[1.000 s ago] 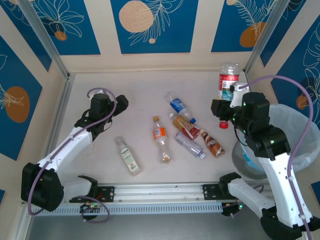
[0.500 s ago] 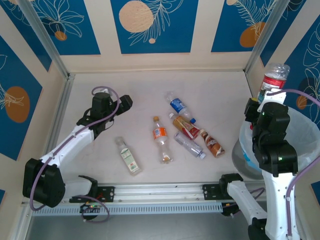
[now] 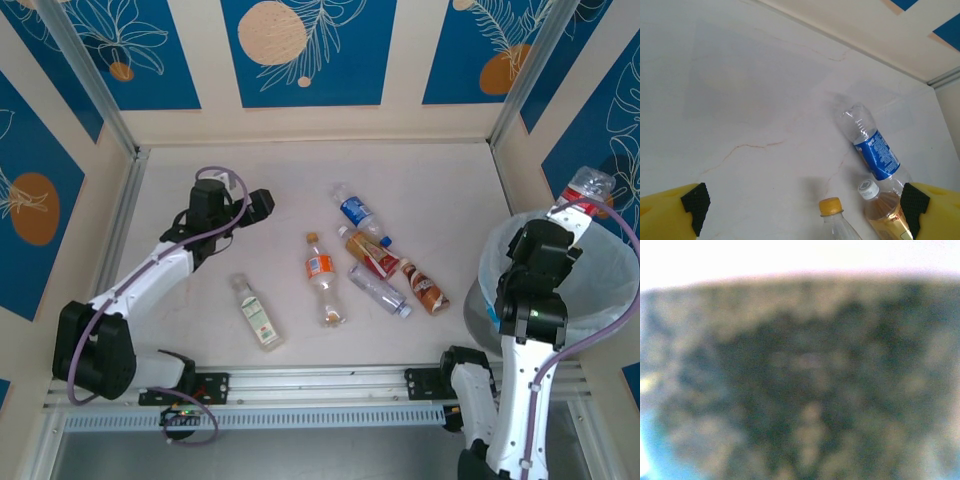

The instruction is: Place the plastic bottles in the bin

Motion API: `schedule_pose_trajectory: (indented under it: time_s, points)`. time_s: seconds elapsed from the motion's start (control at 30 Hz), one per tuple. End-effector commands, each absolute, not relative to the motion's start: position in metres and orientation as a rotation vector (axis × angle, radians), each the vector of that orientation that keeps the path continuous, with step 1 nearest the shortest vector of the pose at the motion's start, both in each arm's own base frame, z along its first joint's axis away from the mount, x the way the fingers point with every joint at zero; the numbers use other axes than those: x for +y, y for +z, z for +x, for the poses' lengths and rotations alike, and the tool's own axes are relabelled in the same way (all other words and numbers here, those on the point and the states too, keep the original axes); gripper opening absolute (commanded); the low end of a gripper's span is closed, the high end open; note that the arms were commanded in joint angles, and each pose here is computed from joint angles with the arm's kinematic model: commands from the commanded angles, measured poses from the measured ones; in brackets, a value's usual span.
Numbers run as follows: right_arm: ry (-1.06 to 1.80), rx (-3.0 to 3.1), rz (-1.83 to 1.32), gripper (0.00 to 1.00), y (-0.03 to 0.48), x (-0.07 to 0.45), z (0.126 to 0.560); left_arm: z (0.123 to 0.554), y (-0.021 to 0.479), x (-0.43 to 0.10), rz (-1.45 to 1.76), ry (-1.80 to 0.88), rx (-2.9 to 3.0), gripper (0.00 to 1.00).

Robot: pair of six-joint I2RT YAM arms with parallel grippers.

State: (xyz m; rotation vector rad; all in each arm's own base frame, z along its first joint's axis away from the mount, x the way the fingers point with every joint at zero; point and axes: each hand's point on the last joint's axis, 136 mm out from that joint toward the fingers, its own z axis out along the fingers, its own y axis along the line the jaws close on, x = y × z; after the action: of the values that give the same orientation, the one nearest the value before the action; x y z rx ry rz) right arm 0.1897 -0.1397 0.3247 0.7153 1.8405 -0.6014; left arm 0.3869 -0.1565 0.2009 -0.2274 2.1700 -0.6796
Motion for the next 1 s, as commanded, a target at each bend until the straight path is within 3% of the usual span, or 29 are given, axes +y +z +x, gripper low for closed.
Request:
schedule_pose_trajectory:
  time_s: [0.0, 0.6, 0.97]
  points:
    - [-0.497, 1.753, 0.821, 0.46, 0.328, -0.142, 0.192, 0.397, 0.218, -0.164, -0.164, -0.716, 2.131, 0.99]
    - [-0.473, 1.657, 1.054, 0.52, 0.262, -0.156, 0.189, 0.4, 0.208, -0.163, -0.209, -0.71, 2.161, 0.99]
    - [-0.459, 1.662, 1.096, 0.79, 0.254, -0.155, 0.185, 0.4, 0.205, -0.16, -0.227, -0.693, 2.172, 0.99]
